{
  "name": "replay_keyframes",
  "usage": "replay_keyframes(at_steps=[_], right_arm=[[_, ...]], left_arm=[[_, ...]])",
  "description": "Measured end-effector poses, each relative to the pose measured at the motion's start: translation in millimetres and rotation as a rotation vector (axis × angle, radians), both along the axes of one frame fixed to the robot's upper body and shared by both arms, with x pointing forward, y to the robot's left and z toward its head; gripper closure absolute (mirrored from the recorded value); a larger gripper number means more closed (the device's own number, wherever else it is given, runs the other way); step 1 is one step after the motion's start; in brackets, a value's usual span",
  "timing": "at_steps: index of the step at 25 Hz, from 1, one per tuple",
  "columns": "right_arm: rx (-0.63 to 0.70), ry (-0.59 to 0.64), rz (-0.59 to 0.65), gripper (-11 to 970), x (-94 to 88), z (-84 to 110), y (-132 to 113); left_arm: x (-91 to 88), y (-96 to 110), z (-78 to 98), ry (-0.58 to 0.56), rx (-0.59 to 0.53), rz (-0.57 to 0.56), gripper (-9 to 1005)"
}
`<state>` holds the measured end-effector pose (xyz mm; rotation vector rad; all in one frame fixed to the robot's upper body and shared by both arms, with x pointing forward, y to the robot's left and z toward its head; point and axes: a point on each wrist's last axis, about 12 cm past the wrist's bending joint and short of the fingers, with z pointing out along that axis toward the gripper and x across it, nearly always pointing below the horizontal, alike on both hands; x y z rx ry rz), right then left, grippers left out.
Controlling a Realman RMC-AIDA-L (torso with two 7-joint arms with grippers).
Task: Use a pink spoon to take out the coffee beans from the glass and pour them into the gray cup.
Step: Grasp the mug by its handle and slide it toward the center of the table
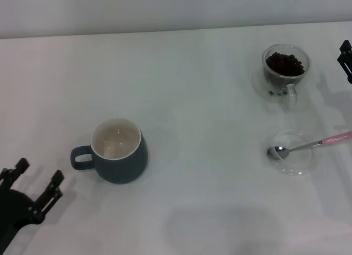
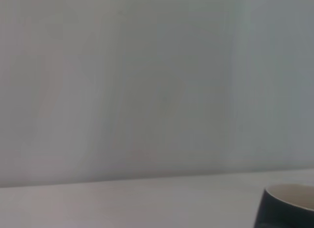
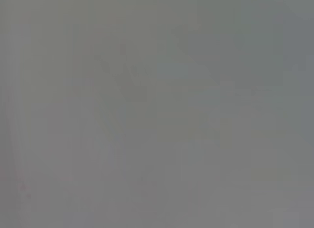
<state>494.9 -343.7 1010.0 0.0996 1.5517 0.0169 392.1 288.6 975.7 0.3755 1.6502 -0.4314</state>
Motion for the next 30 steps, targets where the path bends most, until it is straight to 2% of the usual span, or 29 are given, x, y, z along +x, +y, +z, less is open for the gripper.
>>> replay_keyframes(at_steps=[9, 28, 30], right_arm=[[0.006, 0.004, -0.004, 115, -2.3, -1.5, 0.4], [0.012, -0.001, -0.003, 115, -0.2, -0.5, 2.1], [0.013, -0.002, -0.003, 115, -0.4, -0.5, 2.4]], left_arm=[[28.8, -11.0, -3.8, 0.05, 0.058, -0.053, 198], [51.1, -19.0, -2.2, 0.061, 0.096, -0.088, 201], [51.4, -19.3, -2.2, 0.059, 0.099, -0.089, 257]])
